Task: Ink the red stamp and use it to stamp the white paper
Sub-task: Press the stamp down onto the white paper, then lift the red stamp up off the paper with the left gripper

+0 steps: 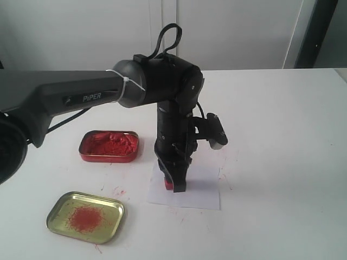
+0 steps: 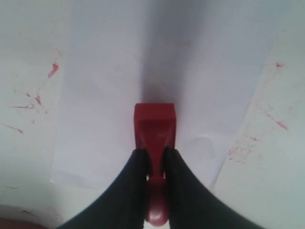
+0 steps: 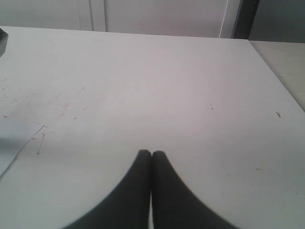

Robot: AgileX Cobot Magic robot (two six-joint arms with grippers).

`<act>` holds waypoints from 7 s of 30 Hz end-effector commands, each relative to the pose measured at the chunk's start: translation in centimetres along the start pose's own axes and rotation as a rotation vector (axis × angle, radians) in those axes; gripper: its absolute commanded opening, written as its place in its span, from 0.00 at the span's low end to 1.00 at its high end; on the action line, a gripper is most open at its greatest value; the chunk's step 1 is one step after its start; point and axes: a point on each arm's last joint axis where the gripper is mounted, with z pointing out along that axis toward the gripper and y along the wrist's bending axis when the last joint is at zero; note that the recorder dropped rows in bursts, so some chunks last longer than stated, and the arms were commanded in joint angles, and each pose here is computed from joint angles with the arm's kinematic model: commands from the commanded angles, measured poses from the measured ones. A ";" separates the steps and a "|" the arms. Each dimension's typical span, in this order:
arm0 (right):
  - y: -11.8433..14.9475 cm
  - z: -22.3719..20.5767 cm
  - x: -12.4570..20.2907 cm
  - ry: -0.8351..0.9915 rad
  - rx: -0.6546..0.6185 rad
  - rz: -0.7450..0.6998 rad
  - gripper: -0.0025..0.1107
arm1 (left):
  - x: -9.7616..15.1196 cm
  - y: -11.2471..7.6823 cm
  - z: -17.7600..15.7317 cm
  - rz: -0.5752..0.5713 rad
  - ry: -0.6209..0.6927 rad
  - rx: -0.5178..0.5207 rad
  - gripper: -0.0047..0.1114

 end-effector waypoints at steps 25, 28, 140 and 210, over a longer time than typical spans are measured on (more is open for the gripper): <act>0.0 0.0 0.0 -0.016 0.006 -0.003 0.02 | -0.7 -0.3 9.1 -0.044 0.086 0.116 0.04; 0.0 0.0 0.0 -0.016 0.006 -0.003 0.02 | -0.7 -0.3 9.4 -0.046 0.092 0.120 0.04; 0.0 0.0 0.0 -0.016 0.006 -0.003 0.02 | -1.3 -1.6 -0.5 0.018 0.075 -0.152 0.04; 0.0 0.0 0.0 -0.016 0.006 0.020 0.02 | 1.3 -1.1 -5.1 -0.272 0.010 -0.028 0.04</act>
